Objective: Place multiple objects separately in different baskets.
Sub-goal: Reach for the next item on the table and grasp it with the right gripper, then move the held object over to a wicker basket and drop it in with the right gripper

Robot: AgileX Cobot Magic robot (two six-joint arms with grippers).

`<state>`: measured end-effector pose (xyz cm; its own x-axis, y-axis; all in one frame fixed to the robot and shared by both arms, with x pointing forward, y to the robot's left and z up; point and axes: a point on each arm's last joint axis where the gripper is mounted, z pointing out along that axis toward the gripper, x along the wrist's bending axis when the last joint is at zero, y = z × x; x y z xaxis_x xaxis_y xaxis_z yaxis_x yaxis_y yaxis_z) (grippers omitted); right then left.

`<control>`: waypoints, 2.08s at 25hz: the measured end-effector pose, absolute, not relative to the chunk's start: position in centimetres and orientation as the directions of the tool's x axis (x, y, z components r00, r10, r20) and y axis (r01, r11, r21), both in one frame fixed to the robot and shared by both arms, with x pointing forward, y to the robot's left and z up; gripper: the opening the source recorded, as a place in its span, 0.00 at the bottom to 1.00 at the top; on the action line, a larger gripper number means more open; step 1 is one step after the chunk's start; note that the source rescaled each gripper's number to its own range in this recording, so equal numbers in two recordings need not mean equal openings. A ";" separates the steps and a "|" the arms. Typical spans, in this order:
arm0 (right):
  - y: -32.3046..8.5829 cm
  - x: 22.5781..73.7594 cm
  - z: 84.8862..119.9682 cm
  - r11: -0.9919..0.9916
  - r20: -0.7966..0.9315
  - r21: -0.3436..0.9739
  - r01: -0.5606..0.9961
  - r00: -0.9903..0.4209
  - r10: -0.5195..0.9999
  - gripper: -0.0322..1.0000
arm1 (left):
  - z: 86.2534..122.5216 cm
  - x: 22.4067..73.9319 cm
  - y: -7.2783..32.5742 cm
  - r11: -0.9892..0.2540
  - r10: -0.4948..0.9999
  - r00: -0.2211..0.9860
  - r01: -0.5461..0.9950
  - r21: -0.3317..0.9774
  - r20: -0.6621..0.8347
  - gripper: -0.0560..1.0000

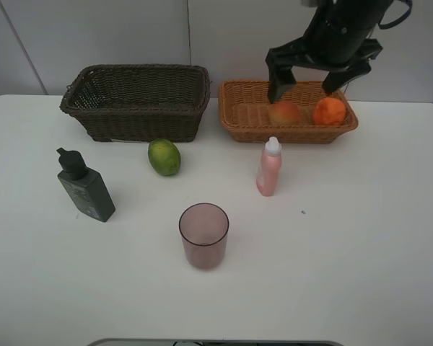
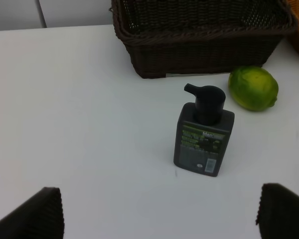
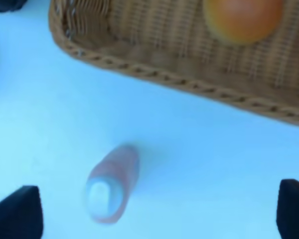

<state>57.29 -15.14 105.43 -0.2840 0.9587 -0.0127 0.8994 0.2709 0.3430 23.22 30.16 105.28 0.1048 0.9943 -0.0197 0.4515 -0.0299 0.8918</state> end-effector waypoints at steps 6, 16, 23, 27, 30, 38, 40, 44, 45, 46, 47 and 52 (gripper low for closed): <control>-12.7 55.9 104.6 0.271 0.010 0.344 0.899 -0.292 0.956 0.98 | 105.3 23.2 30.2 -0.030 0.994 0.105 0.451 0.892 -0.020 1.00; -11.7 57.1 99.9 0.192 0.000 0.229 0.954 -0.197 0.980 0.98 | 105.3 23.2 30.2 -0.030 0.994 0.105 0.451 0.892 -0.020 1.00; -11.4 57.8 97.6 0.180 -0.014 0.198 0.964 -0.181 0.983 0.98 | 105.3 23.2 30.2 -0.030 0.994 0.105 0.451 0.892 -0.020 1.00; -11.2 58.2 95.9 0.187 -0.030 0.172 0.967 -0.185 0.982 0.98 | 105.3 23.2 30.2 -0.030 0.994 0.105 0.451 0.892 -0.020 1.00; -11.1 58.5 94.7 0.190 -0.038 0.150 0.970 -0.186 0.982 0.98 | 105.3 23.2 30.2 -0.030 0.994 0.105 0.451 0.892 -0.020 1.00; -10.9 58.7 93.4 0.196 -0.045 0.137 0.971 -0.191 0.981 0.81 | 105.3 23.2 30.2 -0.030 0.994 0.105 0.451 0.892 -0.020 1.00; -10.9 58.7 93.4 0.198 -0.047 0.138 0.970 -0.193 0.980 0.64 | 105.3 23.2 30.2 -0.030 0.994 0.105 0.451 0.892 -0.020 1.00; -11.0 58.7 93.4 0.199 -0.048 0.138 0.970 -0.194 0.980 0.29 | 105.3 23.2 30.2 -0.030 0.994 0.105 0.451 0.892 -0.020 1.00; -11.0 58.7 93.4 0.199 -0.048 0.138 0.970 -0.194 0.980 0.29 | 105.3 23.2 30.2 -0.030 0.994 0.105 0.451 0.892 -0.020 1.00; -11.0 58.7 93.4 0.199 -0.048 0.138 0.970 -0.195 0.980 0.29 | 105.3 23.2 30.2 -0.030 0.994 0.105 0.451 0.892 -0.020 1.00; -11.0 58.7 93.4 0.199 -0.048 0.138 0.970 -0.195 0.980 0.29 | 105.3 23.2 30.2 -0.030 0.994 0.105 0.451 0.892 -0.020 1.00; -11.0 58.7 93.4 0.199 -0.049 0.136 0.970 -0.194 0.980 0.29 | 105.3 23.2 30.2 -0.030 0.994 0.105 0.451 0.892 -0.020 1.00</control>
<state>58.73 -10.97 93.42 -0.1944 0.9797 -0.0486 0.9704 0.1993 0.1361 23.22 30.16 105.28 0.1048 0.9943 -0.0197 0.4515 -0.0299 0.8918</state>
